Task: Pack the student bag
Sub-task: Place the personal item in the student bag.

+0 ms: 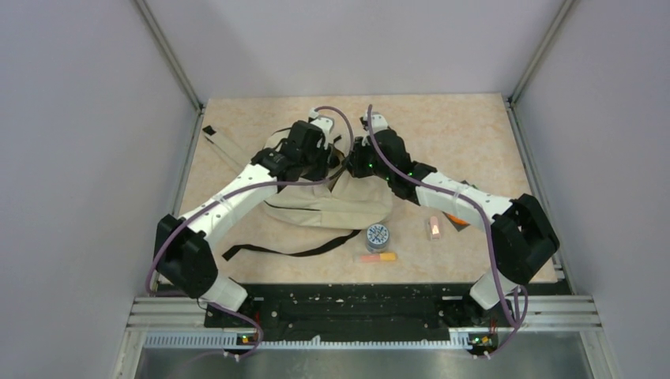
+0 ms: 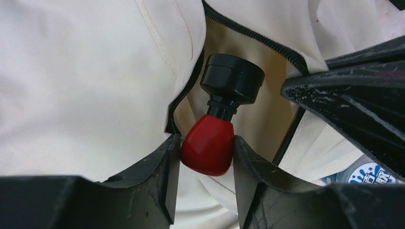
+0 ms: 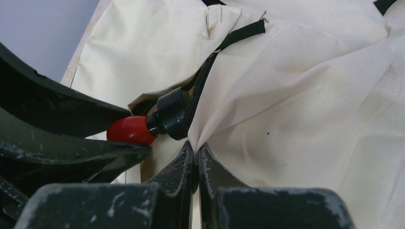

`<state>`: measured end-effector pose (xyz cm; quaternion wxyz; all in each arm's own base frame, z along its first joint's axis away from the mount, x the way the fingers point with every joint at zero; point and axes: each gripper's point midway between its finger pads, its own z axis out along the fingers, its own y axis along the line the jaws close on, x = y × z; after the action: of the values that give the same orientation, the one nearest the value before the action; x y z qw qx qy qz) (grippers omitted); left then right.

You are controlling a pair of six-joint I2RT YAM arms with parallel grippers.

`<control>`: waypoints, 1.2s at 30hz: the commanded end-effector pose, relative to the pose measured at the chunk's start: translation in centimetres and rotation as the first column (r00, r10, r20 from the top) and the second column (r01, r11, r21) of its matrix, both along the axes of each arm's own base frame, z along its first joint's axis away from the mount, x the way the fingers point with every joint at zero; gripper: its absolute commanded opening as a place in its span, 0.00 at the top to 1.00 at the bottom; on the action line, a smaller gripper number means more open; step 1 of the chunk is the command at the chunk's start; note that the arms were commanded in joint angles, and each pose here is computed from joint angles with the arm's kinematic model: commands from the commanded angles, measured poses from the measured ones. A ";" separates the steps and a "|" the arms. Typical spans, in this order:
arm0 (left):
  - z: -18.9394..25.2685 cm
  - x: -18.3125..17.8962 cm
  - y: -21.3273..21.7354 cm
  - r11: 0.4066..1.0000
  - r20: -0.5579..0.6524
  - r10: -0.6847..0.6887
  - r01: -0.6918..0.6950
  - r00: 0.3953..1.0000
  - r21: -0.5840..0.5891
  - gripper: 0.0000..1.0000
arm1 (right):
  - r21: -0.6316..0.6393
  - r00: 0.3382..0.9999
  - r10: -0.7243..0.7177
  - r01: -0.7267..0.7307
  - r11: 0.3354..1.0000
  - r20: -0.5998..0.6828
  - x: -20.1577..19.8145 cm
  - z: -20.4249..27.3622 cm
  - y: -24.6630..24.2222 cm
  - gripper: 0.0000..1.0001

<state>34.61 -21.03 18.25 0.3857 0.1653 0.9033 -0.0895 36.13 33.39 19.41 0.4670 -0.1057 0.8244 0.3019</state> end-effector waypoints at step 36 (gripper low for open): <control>0.0 1.3 -3.7 0.955 0.103 -0.143 0.164 0.984 -0.246 0.37 | 0.160 0.995 0.039 -0.054 0.986 0.095 0.0 5.5 1.1 1.00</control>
<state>35.85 -24.75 15.76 0.3974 0.1931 0.8717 -0.2120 35.59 34.00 19.66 0.4556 -0.1050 0.8193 0.3318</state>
